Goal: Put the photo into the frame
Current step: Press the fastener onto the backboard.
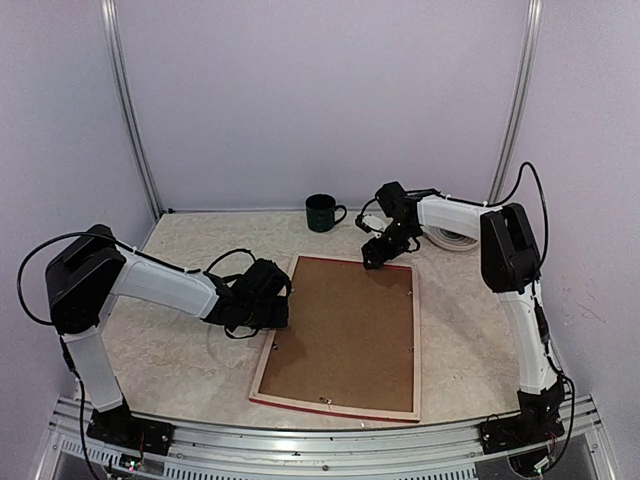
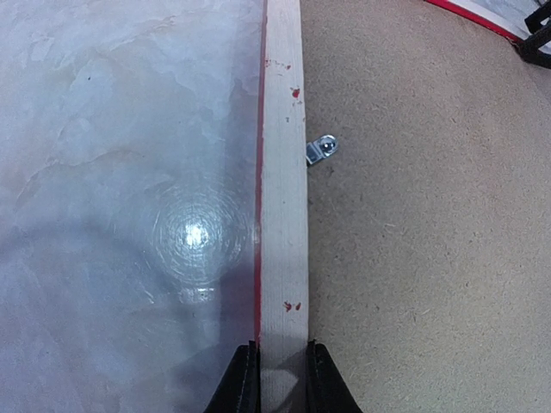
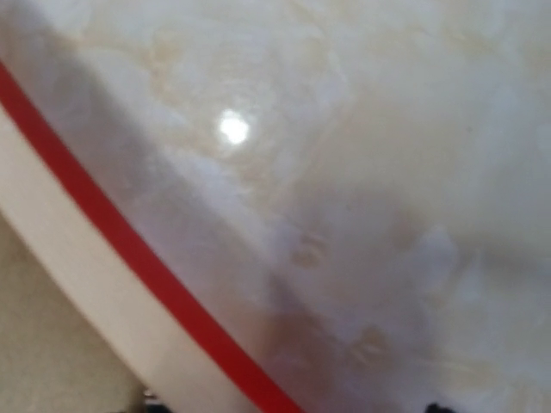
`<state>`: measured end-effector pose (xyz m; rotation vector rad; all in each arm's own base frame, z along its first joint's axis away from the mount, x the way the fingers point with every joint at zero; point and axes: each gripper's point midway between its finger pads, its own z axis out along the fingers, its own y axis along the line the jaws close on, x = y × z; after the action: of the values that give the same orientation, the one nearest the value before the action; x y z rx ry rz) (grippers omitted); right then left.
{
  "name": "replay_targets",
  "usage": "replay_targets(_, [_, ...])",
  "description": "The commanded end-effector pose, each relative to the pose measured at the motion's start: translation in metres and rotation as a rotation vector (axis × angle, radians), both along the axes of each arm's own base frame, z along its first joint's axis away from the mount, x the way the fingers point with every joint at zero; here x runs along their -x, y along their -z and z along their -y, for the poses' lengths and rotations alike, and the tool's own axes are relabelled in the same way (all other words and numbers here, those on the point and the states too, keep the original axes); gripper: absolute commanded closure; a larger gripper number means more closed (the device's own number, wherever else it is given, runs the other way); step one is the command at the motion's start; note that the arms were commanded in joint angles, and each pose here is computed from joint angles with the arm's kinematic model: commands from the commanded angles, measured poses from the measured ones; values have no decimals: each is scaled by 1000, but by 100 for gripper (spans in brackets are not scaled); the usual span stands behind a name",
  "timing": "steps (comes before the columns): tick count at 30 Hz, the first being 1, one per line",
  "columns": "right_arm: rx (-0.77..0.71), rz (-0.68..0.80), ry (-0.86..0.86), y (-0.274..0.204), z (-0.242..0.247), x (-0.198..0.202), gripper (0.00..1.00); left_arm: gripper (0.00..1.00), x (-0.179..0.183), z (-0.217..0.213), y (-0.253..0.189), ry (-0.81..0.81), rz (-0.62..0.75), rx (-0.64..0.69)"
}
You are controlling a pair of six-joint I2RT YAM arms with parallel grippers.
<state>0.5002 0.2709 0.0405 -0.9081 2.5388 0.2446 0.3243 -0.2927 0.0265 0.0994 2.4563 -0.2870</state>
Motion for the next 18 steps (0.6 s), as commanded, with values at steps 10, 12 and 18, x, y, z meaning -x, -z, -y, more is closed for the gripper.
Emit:
replay_targets(10, [34,24,75,4,12,-10,47,88,7,-2,3,-14,-43,-17])
replay_targets(12, [30,27,82,3,12,-10,47,86,4,-2,0,-17,-35,-19])
replay_targets(18, [-19,29,63,-6,3,-8,38,84,-6,-3,-9,-21,-15,-17])
